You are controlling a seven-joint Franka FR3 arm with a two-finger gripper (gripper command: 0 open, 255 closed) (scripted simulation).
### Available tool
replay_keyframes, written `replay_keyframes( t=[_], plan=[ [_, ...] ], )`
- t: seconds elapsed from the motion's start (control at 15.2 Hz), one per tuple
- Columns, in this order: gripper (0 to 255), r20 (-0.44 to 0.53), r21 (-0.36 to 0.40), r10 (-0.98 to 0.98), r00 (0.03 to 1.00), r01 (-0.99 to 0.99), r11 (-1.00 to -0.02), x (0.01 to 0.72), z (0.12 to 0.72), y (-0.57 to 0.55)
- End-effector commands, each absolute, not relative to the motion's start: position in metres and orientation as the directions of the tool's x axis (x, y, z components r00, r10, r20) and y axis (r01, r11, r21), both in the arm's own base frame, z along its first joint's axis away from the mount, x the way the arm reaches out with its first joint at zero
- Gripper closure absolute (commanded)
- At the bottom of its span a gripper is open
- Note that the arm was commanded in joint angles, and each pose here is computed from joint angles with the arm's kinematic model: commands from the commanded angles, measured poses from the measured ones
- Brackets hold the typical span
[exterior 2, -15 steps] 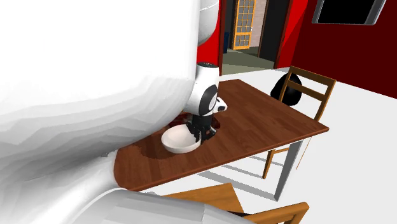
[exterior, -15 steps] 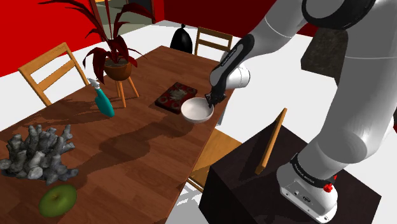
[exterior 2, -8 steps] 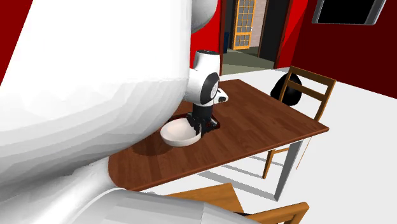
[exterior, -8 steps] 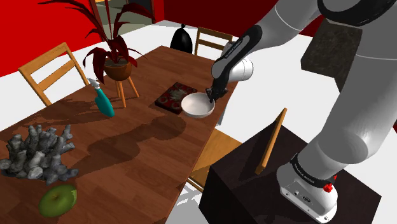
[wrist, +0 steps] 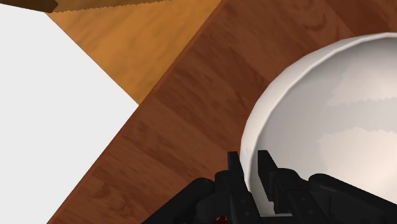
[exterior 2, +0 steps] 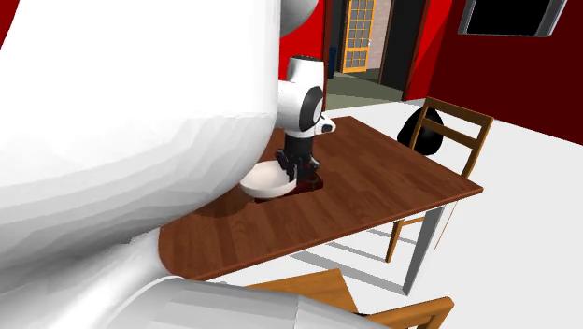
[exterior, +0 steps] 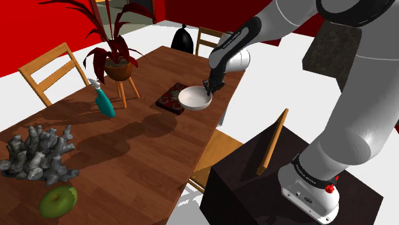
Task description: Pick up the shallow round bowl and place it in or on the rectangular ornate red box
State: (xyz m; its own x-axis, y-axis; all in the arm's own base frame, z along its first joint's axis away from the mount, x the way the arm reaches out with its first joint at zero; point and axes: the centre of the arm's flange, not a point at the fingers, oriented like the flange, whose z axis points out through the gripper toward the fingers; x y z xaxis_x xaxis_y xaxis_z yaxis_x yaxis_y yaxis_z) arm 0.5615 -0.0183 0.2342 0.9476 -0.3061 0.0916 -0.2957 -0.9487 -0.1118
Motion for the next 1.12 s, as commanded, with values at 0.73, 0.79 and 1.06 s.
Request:
replay_keyframes(
  t=[0.73, 0.79, 1.06],
  plan=[
    [255, 0.092, -0.112, -0.306, 0.948, -0.295, -0.949, 0.731, 0.258, -0.029],
    [255, 0.092, -0.112, -0.306, 0.948, -0.295, -0.949, 0.744, 0.260, -0.030],
    [255, 0.092, -0.112, -0.306, 0.948, -0.295, -0.949, 0.763, 0.252, -0.031]
  ],
)
